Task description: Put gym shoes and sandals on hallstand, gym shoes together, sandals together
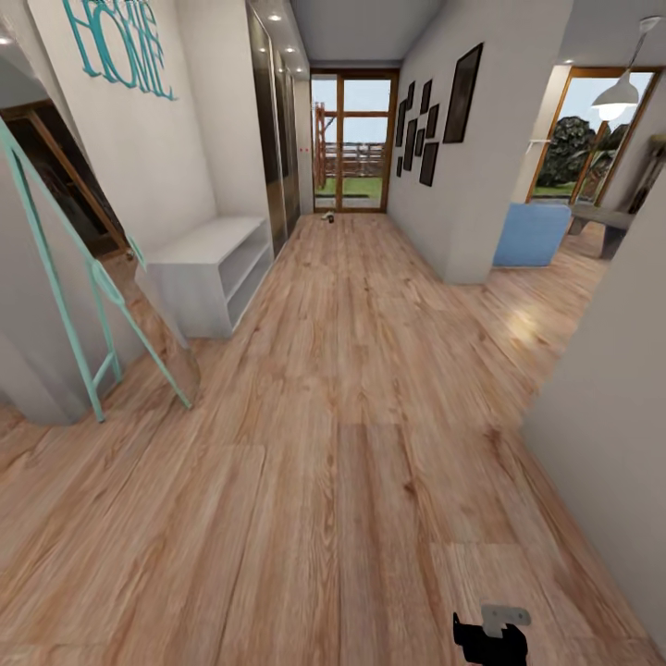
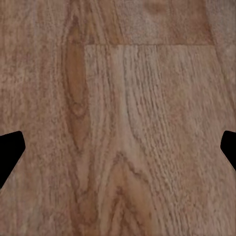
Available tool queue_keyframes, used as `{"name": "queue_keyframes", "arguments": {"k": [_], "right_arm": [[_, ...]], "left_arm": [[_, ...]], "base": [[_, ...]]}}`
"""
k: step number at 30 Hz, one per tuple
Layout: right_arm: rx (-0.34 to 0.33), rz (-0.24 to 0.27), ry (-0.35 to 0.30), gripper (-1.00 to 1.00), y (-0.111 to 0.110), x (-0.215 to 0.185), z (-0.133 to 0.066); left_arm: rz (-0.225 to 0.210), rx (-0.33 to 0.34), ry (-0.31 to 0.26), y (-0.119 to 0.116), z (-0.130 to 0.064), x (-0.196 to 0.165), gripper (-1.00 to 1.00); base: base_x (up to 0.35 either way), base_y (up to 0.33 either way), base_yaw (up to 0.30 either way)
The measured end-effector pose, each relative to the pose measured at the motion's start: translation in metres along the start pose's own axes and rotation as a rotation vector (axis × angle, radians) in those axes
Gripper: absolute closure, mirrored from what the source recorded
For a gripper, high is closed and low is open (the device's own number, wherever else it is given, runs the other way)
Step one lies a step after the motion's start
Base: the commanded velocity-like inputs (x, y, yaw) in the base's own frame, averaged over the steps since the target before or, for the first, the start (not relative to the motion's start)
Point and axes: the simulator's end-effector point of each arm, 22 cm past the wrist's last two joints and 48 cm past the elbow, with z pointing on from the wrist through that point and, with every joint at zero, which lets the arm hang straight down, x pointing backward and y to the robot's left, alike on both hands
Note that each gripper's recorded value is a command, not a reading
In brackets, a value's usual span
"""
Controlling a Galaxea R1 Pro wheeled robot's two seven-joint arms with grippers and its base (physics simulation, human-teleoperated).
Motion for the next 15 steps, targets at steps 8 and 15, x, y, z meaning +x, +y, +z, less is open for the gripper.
{"name": "queue_keyframes", "arguments": {"k": [8,15], "right_arm": [[0.000,0.003,-0.012,-1.00,0.000,-0.006,-0.001],[0.000,0.005,-0.023,-1.00,0.000,-0.011,-0.002]], "left_arm": [[-0.003,0.001,-0.012,-0.001,0.000,-0.005,-1.00],[-0.006,0.003,-0.022,-0.001,0.000,-0.010,-1.00]], "base": [[0.339,0.000,0.000],[0.339,0.000,0.000]]}}
